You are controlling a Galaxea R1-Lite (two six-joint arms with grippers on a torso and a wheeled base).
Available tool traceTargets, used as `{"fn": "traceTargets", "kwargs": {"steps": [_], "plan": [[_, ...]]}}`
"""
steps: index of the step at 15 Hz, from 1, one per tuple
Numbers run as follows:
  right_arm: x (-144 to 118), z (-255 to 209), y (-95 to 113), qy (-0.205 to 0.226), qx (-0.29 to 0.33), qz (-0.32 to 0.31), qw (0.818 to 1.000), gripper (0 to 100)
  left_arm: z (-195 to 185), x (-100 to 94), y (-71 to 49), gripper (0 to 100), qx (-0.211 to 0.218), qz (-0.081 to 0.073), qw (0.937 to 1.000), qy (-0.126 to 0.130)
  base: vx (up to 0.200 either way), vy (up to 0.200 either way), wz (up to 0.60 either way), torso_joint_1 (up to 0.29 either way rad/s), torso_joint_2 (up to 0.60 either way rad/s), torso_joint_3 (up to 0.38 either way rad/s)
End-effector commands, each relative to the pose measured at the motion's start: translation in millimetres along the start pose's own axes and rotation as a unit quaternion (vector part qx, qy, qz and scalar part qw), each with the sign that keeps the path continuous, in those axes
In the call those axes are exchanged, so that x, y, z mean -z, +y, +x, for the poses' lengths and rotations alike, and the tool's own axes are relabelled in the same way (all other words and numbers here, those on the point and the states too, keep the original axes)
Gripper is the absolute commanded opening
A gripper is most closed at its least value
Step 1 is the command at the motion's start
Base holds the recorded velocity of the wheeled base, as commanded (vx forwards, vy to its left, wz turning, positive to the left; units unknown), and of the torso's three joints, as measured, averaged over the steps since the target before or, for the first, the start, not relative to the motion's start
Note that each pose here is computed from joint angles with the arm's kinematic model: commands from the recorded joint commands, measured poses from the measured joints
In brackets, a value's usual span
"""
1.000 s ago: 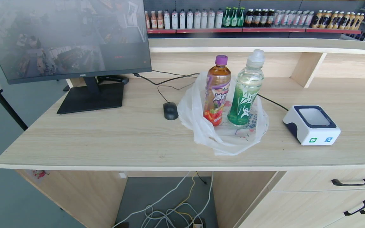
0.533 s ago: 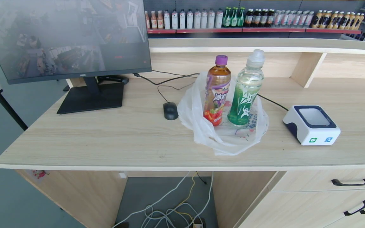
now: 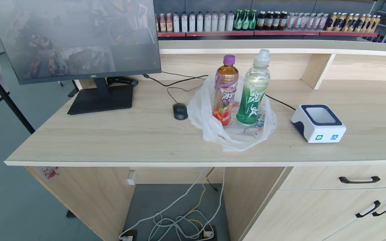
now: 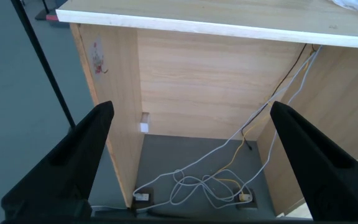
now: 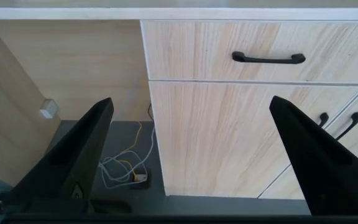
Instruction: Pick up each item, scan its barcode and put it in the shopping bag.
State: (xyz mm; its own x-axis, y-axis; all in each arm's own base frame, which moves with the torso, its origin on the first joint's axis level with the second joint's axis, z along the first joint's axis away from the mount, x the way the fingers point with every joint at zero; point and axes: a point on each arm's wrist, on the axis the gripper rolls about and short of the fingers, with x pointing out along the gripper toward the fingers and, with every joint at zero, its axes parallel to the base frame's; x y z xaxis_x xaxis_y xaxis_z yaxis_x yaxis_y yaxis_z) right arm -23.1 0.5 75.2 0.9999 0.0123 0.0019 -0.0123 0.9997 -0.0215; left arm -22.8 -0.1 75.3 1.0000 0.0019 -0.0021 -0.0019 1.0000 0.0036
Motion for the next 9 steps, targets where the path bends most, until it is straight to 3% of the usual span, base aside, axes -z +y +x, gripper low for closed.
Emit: {"fn": "traceTargets", "kwargs": {"steps": [1,9], "plan": [[-0.1,0.3,0.0,0.002,0.000,0.000,1.000,100,0.0,0.0,0.0,100,0.000,0.000,1.0000,0.000,0.000,0.000,0.00,0.000,0.00,0.000],[-0.1,0.3,0.0,0.002,-0.001,-0.007,1.000,100,0.0,0.0,0.0,100,-0.001,-0.003,1.0000,0.000,0.000,-0.200,0.00,0.009,0.01,0.002]]}}
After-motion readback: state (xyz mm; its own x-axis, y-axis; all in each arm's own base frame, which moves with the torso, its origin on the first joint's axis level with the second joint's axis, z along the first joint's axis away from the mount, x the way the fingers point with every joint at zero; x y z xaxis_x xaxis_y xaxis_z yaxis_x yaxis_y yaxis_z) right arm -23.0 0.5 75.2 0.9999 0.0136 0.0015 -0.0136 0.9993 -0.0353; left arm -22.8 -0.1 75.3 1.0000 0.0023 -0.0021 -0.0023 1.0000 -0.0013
